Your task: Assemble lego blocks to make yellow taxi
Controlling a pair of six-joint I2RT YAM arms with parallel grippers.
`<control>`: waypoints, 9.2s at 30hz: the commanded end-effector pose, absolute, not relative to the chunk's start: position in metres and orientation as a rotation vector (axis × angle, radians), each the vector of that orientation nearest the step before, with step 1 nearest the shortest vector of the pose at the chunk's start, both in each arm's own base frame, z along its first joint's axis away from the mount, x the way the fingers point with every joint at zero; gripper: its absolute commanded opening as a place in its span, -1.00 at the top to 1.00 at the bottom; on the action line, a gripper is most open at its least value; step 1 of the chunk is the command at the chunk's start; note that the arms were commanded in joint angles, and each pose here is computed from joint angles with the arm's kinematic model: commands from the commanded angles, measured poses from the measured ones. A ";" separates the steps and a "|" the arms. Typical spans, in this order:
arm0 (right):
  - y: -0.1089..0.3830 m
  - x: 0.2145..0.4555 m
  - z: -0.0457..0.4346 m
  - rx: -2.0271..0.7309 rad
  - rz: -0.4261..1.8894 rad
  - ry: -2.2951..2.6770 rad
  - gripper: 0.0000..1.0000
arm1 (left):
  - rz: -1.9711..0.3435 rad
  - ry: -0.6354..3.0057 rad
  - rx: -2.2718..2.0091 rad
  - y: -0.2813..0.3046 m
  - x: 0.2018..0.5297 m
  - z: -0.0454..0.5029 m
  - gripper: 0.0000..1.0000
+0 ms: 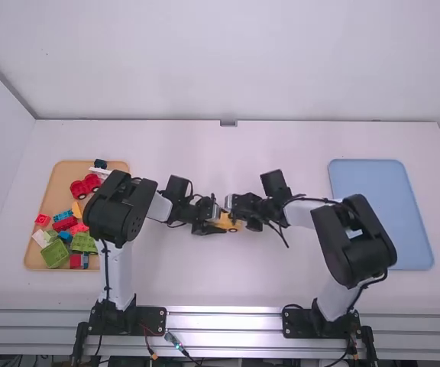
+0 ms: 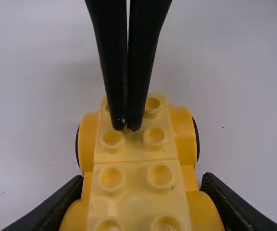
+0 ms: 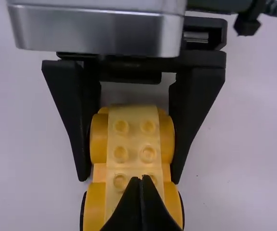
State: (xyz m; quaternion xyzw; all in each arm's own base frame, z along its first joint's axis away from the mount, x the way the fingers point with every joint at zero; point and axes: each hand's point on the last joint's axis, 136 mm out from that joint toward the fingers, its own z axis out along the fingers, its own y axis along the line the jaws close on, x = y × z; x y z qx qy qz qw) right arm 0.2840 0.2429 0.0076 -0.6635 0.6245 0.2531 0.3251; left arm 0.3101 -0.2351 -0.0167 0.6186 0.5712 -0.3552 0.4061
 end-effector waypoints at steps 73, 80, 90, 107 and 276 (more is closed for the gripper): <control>0.195 0.358 0.061 -1.331 0.614 1.785 -0.98 | -0.817 2.170 0.273 0.025 0.382 0.094 -0.98; 0.199 0.360 0.064 -1.337 0.605 1.757 -0.98 | -0.475 2.375 -0.643 0.159 0.365 0.060 -0.98; 0.197 0.363 0.066 -1.331 0.595 1.751 -0.98 | -0.129 2.600 -0.887 0.210 0.313 0.057 -0.98; 0.196 0.383 0.081 -1.208 0.576 1.758 -0.98 | 0.029 2.819 -0.813 0.213 0.290 0.038 -0.78; 0.319 0.397 0.147 -0.730 1.389 1.561 -0.80 | -0.352 1.763 0.586 -0.145 0.418 0.139 0.96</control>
